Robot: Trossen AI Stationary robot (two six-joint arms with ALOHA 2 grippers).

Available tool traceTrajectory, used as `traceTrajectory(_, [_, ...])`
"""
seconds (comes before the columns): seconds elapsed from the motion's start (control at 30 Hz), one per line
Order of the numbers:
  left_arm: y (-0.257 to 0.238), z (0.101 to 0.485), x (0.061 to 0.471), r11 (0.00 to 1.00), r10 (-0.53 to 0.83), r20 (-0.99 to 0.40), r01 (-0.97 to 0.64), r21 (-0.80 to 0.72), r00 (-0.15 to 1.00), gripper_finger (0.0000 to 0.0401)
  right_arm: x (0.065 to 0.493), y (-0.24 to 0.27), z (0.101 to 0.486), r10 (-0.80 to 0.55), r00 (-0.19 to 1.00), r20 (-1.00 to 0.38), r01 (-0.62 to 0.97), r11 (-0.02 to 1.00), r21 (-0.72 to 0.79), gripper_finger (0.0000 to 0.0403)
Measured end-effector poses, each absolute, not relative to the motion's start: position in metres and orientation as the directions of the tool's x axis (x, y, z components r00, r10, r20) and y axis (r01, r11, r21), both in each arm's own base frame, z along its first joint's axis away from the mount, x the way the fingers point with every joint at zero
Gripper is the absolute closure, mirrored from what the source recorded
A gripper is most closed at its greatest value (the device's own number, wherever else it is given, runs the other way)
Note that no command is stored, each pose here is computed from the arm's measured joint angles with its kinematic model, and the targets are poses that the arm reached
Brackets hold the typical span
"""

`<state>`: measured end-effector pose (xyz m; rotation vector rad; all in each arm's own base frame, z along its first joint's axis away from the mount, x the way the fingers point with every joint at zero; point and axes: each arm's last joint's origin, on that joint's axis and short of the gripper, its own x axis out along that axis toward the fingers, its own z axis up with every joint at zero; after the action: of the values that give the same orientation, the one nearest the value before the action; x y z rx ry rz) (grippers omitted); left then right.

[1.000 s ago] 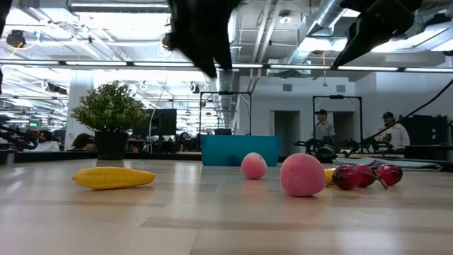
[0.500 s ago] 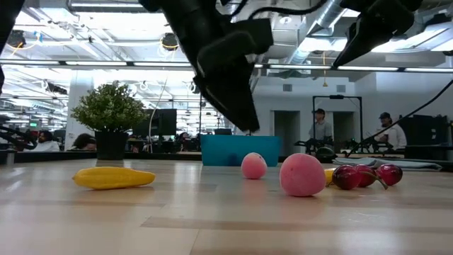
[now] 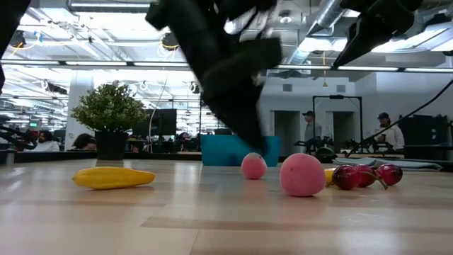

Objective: Pick and placing Produce into tupperware
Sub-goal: Put the top peach into the blue bin

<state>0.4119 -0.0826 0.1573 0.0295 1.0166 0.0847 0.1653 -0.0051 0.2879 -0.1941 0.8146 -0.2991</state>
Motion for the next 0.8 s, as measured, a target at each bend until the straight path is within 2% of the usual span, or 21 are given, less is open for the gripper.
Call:
traceTrajectory(0.43, [-0.0828,0.1516,0.4158,0.997,0.073,-0.853,-0.043,0.059,0.517,0.0093,0.1645,-0.0052,0.2872,-0.336,0.641,-0.690,0.185,0.940,-0.286,0.0178])
traceTrajectory(0.8, [-0.0835,0.1458,0.4176,0.998,0.063,-0.856,-0.039,0.051,0.514,0.0113,0.1643,-0.0051,0.2869,-0.336,0.637,-0.694,0.184,0.940,-0.286,0.0178])
